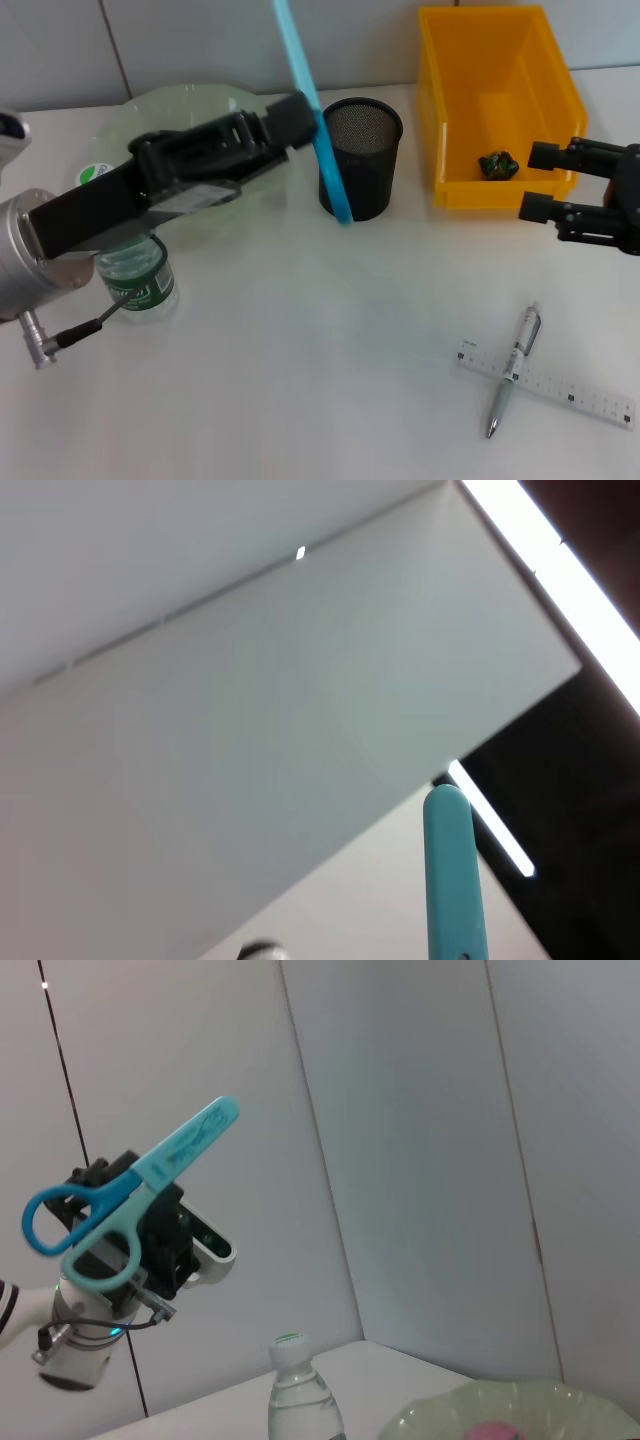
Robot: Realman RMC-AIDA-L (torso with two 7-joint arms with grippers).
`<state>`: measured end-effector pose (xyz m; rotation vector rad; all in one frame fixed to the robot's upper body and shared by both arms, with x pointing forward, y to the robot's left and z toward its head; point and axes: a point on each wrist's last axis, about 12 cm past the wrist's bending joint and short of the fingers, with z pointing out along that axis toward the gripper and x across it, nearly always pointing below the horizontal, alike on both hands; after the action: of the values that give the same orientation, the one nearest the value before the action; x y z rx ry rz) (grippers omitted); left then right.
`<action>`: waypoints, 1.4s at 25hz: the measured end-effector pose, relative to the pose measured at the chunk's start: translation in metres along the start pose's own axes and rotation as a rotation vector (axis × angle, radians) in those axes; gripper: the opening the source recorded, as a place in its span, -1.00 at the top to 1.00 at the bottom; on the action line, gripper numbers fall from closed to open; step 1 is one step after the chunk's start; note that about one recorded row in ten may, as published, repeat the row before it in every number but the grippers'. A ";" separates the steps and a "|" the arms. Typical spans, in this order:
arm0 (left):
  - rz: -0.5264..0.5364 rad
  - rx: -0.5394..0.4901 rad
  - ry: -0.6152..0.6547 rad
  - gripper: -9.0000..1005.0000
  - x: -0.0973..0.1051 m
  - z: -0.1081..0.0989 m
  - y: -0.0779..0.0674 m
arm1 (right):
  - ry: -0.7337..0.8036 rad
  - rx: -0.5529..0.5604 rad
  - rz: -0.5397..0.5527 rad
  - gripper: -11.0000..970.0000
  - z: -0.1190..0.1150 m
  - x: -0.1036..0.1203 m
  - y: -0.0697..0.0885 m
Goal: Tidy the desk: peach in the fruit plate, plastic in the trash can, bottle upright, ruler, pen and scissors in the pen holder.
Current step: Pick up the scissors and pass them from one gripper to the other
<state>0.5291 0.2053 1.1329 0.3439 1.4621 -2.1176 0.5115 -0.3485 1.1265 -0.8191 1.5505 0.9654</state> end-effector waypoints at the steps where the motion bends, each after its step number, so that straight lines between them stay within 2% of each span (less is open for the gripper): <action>1: 0.000 0.000 0.000 0.50 0.000 0.000 0.000 | 0.000 0.000 0.000 -0.51 0.000 0.000 0.000; 2: 0.000 0.000 0.000 0.49 0.000 0.000 0.000 | 0.001 0.001 -0.004 -0.51 0.001 0.001 0.000; 3: 0.003 0.018 -0.059 0.49 0.005 -0.003 0.002 | -0.001 0.000 -0.008 -0.51 0.003 0.002 0.001; 10: 0.003 0.028 -0.102 0.49 0.008 -0.005 0.003 | -0.043 -0.036 -0.042 -0.51 0.016 0.010 0.010; 11: -0.008 0.026 -0.220 0.49 0.020 -0.012 0.008 | -0.043 -0.036 -0.042 -0.51 0.016 0.010 0.010; 15: -0.003 0.020 -0.245 0.49 0.024 -0.013 0.009 | -0.061 -0.053 -0.066 -0.51 0.024 0.011 0.013; 17: 0.045 -0.001 -0.316 0.49 0.031 -0.011 0.014 | -0.070 -0.072 -0.068 -0.51 0.028 0.011 0.014; 21: 0.072 -0.009 -0.337 0.49 0.032 -0.010 0.015 | -0.111 -0.089 -0.080 -0.51 0.032 0.014 0.018; 22: 0.138 -0.027 -0.383 0.49 0.033 -0.009 0.016 | -0.120 -0.089 -0.087 -0.51 0.032 0.015 0.019; 23: 0.156 -0.036 -0.405 0.49 0.033 -0.009 0.017 | -0.129 -0.089 -0.097 -0.51 0.033 0.016 0.020; 27: 0.171 -0.048 -0.436 0.49 0.035 -0.008 0.018 | -0.139 -0.092 -0.114 -0.51 0.036 0.017 0.021; 28: 0.193 -0.081 -0.519 0.49 0.039 -0.007 0.020 | -0.144 -0.092 -0.122 -0.51 0.037 0.017 0.022; 29: 0.200 -0.091 -0.547 0.49 0.041 -0.007 0.021 | -0.151 -0.092 -0.132 -0.51 0.039 0.018 0.022; 32: 0.200 -0.091 -0.547 0.49 0.041 -0.007 0.021 | -0.180 -0.091 -0.161 -0.51 0.044 0.019 0.025; 33: 0.231 -0.103 -0.600 0.49 0.043 -0.004 0.021 | -0.188 -0.093 -0.166 -0.51 0.046 0.019 0.025; 35: 0.248 -0.115 -0.612 0.49 0.044 0.000 0.023 | -0.210 -0.103 -0.179 -0.51 0.053 0.019 0.027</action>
<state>0.5056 0.1867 1.0929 -0.1552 1.1035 -1.7186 0.5065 -0.2891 1.1069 -0.8832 1.2348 0.9722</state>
